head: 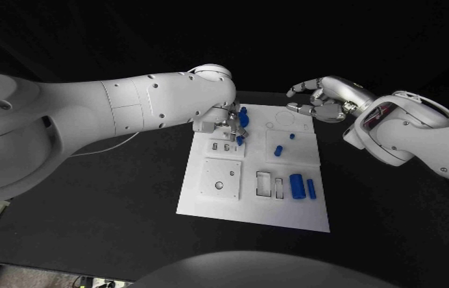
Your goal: Assemble the parts on the task board
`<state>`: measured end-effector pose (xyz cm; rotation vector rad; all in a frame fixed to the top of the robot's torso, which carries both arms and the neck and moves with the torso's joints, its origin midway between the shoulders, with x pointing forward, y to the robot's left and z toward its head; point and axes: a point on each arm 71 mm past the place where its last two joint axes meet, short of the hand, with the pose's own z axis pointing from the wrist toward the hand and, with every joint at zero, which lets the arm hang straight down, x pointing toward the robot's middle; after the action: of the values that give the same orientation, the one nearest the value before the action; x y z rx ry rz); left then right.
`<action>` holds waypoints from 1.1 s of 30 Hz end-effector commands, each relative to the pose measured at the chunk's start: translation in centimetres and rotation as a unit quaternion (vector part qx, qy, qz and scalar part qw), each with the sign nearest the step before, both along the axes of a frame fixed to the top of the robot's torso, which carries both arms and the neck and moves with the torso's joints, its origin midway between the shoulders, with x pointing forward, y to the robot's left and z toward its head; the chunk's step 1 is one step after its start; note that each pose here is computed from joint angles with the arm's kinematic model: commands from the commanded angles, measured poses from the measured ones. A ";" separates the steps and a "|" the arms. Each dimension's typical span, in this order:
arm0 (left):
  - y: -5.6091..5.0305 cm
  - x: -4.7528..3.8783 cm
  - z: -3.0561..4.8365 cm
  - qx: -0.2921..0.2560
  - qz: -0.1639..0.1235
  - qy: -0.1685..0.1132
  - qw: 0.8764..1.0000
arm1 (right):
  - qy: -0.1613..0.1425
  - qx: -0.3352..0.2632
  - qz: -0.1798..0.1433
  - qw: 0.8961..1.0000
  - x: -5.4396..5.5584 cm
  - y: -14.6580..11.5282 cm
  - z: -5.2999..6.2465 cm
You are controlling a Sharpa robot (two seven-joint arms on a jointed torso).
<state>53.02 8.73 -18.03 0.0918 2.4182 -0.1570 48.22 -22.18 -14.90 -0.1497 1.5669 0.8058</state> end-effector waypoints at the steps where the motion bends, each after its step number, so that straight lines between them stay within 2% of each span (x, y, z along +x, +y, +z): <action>1: -0.2 -0.02 0.01 0.000 -0.001 -0.002 1.000 | 0.005 -0.005 0.004 1.000 -0.1 0.1 -0.2; 33: -0.4 -0.05 -0.17 0.000 -0.004 0.003 1.000 | 0.004 -0.004 0.006 1.000 -0.1 0.1 -0.3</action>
<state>53.07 8.51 -18.14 0.0902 2.4178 -0.1578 48.19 -22.20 -15.12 -0.1493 1.5717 0.8064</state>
